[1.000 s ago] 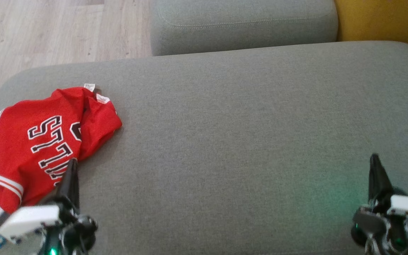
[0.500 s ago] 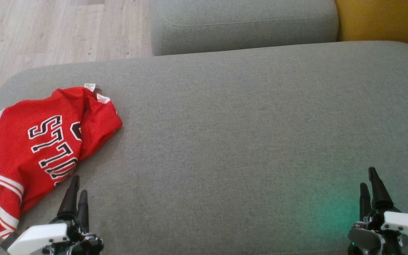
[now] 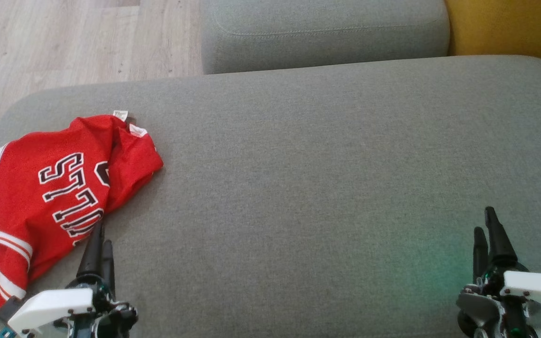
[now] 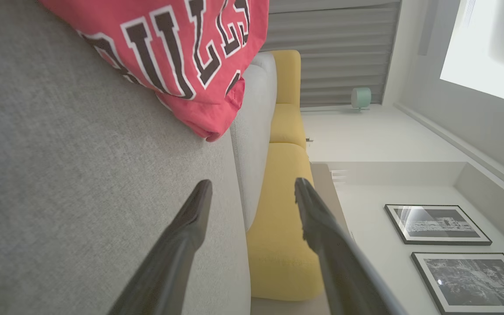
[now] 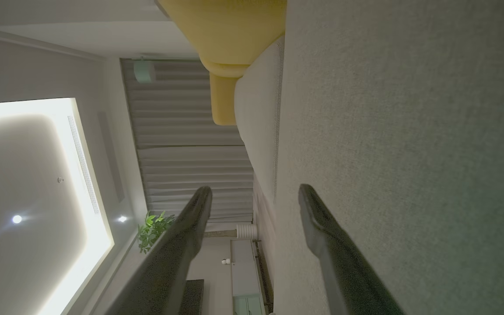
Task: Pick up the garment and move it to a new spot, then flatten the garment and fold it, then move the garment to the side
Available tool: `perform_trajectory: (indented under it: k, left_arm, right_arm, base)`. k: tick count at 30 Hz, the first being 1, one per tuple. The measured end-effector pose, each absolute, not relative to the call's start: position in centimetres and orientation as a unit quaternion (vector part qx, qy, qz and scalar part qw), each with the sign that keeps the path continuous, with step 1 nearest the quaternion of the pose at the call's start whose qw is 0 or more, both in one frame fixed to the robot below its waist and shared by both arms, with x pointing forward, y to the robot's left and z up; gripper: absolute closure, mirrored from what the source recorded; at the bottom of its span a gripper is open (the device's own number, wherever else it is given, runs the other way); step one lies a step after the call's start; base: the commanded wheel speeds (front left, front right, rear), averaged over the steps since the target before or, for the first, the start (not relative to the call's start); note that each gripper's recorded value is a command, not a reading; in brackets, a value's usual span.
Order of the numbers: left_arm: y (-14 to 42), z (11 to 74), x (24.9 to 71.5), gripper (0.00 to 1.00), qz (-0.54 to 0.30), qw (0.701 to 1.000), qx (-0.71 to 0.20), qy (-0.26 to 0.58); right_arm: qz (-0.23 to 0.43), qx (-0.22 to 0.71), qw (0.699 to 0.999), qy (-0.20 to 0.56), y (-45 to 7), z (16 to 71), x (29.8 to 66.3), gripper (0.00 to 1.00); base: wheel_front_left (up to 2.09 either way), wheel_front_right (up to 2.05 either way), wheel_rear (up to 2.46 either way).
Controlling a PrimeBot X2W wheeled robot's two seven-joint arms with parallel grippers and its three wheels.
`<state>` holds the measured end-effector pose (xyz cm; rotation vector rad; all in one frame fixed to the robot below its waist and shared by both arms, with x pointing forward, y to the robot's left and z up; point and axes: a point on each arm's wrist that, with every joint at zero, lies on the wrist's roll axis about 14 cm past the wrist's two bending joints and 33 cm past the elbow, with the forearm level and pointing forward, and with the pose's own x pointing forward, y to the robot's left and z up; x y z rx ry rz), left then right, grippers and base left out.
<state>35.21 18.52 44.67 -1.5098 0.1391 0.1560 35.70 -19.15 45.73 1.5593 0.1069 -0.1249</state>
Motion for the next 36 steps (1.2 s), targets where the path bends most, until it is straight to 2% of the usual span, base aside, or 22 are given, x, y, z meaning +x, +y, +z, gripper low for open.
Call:
perform_trajectory:
  k: [5, 14, 26, 36]
  left_arm:
    - [18.7, 44.9, 35.2, 0.00, 0.070, 0.743, -0.663, 0.059]
    - [18.8, 46.2, 35.6, 0.00, 0.061, 0.787, -0.612, 0.050]
    - [16.8, 46.9, 35.9, 0.00, 0.028, 0.870, -0.488, 0.063]
    - [16.1, 47.7, 36.2, 0.00, 0.020, 0.918, -0.391, 0.059]
  right_arm:
    - [-0.044, 0.685, 0.726, 0.049, -18.4, 46.2, 35.9, 0.00]
    - [-0.018, 0.625, 0.779, 0.054, -17.5, 47.2, 36.6, 0.00]
    - [0.007, 0.546, 0.836, 0.056, -16.3, 47.7, 36.6, 0.00]
    - [0.041, 0.424, 0.903, 0.050, -15.6, 48.5, 36.7, 0.00]
  base:
    - [0.00, 0.00, 0.00]
    - [0.00, 0.00, 0.00]
    - [0.00, 0.00, 0.00]
    - [0.00, 0.00, 0.00]
